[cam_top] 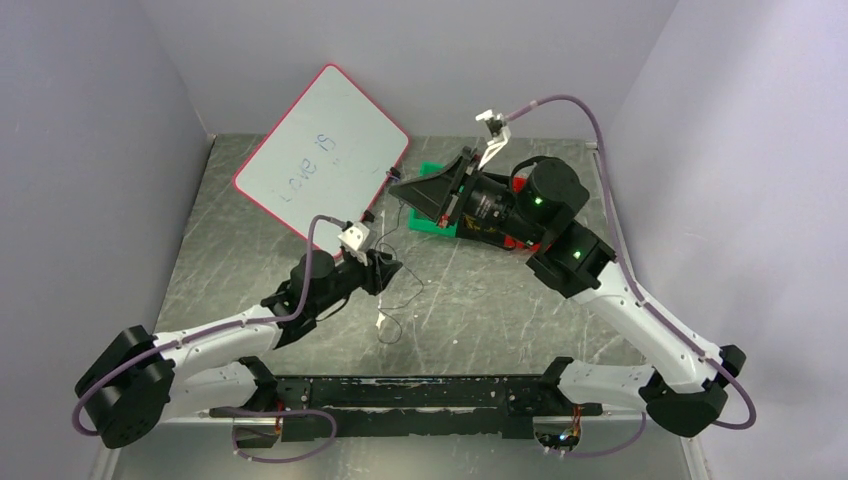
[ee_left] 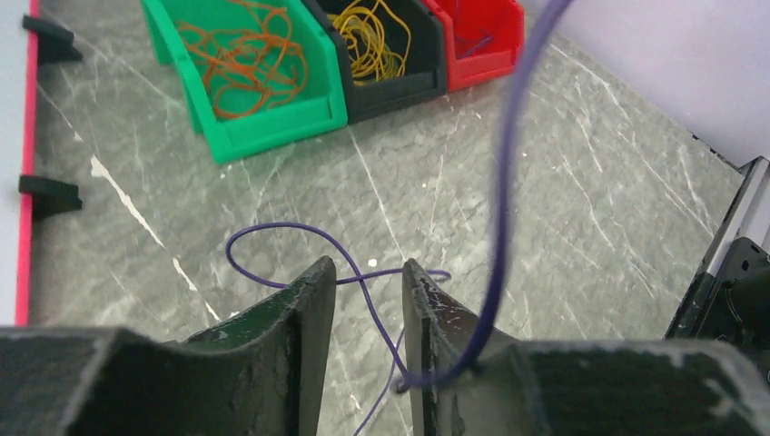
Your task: Untangle the cables
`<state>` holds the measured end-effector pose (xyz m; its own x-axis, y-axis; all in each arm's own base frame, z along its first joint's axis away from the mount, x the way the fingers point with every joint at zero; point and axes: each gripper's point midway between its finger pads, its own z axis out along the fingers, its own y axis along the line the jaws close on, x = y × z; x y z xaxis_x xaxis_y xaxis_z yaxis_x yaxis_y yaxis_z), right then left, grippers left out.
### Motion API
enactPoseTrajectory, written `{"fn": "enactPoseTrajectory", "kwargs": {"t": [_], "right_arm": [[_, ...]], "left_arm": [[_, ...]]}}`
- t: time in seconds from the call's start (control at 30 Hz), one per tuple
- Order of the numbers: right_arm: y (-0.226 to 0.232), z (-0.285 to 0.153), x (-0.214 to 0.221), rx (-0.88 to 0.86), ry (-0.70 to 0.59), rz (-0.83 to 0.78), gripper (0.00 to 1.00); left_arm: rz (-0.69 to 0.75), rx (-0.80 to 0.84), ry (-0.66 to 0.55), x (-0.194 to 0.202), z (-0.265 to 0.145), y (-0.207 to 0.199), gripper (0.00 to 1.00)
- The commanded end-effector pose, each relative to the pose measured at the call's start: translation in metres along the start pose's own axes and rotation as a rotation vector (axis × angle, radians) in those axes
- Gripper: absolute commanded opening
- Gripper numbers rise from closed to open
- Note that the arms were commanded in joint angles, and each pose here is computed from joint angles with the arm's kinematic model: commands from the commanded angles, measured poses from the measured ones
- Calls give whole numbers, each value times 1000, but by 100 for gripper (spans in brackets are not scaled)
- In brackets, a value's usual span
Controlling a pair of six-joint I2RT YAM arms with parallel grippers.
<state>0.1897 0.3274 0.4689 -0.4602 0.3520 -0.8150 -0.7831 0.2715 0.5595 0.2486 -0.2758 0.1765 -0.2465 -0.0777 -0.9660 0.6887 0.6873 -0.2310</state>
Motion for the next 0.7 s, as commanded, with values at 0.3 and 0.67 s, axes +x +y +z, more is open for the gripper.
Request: {"fn": "enactPoseTrajectory", "kwargs": {"t": [0.3, 0.67], "right_arm": [[48, -18, -61, -85, -146, -125, 0], [69, -42, -120, -18, -274, -281, 0]], "left_arm": [[-94, 31, 3, 20, 2, 0, 30], [-177, 55, 102, 66, -5, -2, 25]]}}
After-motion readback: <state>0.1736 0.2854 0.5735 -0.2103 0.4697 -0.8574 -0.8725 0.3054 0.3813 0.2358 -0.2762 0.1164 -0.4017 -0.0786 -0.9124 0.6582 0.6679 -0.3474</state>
